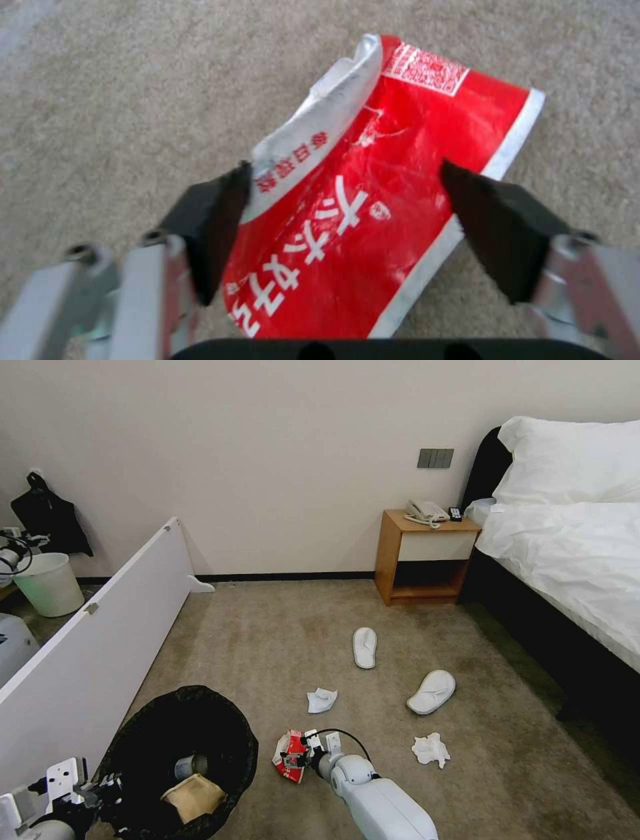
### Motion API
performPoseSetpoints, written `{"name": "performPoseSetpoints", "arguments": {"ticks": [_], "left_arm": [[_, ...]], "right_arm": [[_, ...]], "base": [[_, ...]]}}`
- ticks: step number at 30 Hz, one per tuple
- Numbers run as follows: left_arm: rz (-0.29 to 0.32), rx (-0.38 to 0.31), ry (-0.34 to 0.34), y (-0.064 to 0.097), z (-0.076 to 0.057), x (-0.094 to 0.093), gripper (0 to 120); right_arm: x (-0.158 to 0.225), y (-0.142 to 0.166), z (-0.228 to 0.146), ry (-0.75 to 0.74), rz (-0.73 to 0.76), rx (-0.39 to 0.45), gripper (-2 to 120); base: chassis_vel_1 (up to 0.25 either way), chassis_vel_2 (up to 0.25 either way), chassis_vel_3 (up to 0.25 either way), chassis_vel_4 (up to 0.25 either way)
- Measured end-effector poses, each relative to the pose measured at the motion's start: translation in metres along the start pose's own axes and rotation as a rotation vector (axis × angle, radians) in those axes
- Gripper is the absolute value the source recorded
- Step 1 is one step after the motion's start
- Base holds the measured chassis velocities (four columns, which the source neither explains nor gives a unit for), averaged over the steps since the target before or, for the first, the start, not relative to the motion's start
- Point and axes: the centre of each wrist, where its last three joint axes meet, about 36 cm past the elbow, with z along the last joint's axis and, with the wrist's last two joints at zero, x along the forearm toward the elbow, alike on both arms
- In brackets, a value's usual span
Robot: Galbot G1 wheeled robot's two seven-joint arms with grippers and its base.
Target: Pick up the trash bin, then pick up the garbage from the floor and place it into the trash bin.
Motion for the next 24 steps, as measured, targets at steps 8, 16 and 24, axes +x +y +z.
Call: {"name": "performPoseSetpoints", "arguments": {"ticks": [8,16,24], "left_arm": [[0.0,-0.001,-0.001,0.0002,-0.0004,-0.0002,2],[0.001,-0.001,-0.001,0.0005,-0.0008,-0.0009,2],[0.001,0.001,0.0,0.0007,-0.0006,-0.0013,2]], "right_arm": [[0.0,-0.0017,0.0009,0.004,0.012,-0.006,43],[0.0003,-0.0035,0.0032,0.007,0.012,-0.015,8],[0.0003,-0.0044,0.0043,0.006,0.01,-0.019,0]], "base": [[0.0,0.0,0.0,0.0],[0.0,0.0,0.0,0.0],[0.0,0.0,0.0,0.0]]}}
